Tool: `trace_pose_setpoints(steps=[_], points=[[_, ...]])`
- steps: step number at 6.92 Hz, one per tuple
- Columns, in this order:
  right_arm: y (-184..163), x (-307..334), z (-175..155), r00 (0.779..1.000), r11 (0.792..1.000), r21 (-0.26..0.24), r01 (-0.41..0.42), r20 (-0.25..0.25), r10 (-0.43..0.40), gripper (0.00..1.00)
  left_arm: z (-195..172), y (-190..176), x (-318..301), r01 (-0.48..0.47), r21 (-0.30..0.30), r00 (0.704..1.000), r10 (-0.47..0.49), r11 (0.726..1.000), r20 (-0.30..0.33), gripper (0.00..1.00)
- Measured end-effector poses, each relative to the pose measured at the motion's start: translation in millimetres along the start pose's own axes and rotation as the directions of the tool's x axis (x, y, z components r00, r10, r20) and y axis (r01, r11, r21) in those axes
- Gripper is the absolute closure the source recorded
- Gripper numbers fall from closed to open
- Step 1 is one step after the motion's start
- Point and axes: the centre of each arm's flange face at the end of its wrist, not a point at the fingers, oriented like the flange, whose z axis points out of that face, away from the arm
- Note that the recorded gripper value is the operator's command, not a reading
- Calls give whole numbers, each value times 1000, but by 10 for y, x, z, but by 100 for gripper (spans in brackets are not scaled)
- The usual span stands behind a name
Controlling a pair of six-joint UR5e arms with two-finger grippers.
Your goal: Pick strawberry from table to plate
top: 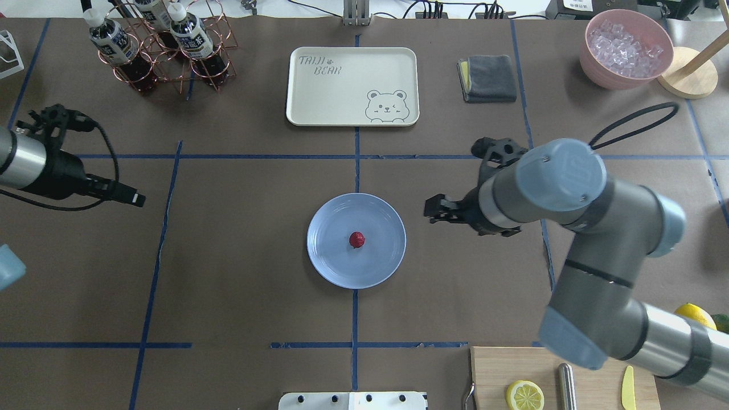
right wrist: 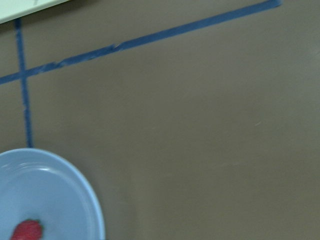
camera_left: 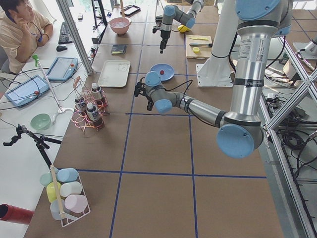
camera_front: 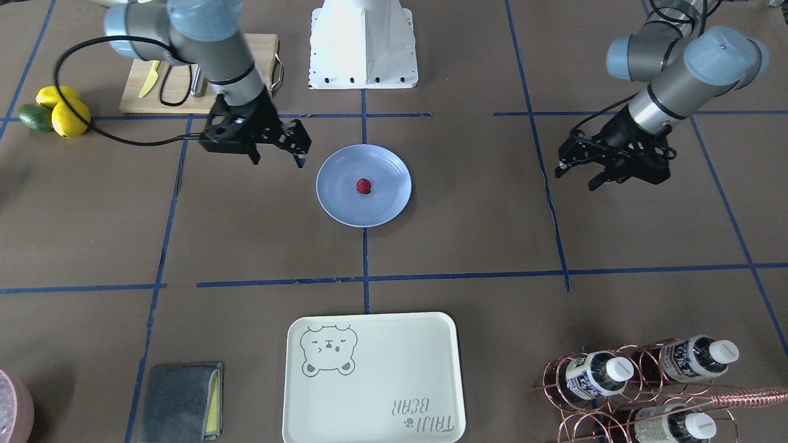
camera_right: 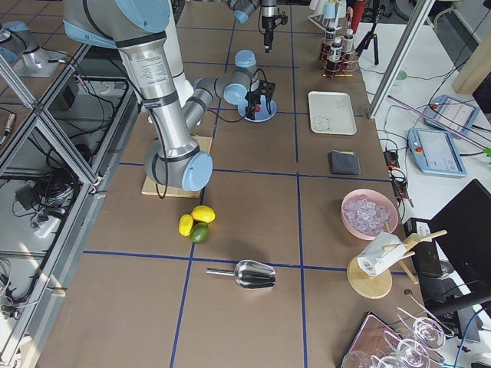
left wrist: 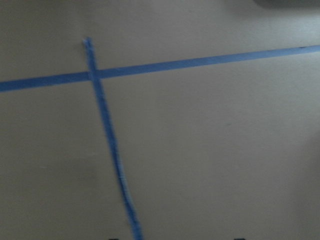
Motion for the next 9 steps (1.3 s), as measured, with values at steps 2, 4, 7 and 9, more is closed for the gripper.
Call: trace_pose_setpoints(steps=[2, 4, 7, 9], points=[[-821, 1557, -554, 988, 989, -49, 137, -64, -140, 0, -512, 120, -1057, -147, 22, 981, 142, 989, 135, 1], [-1508, 3094, -1149, 952, 958, -83, 274, -117, -283, 0, -1270, 80, -1963, -217, -36, 936, 219, 975, 275, 1], [-1833, 4535, -1677, 912, 917, -168, 362, -137, -386, 0, -2104, 299, -2648, -52, -105, 965, 77, 993, 250, 0], [-1771, 4736, -1682, 916, 918, -184, 351, -134, -377, 0, -2035, 622, -2725, 31, -110, 989, -14, 993, 148, 0]])
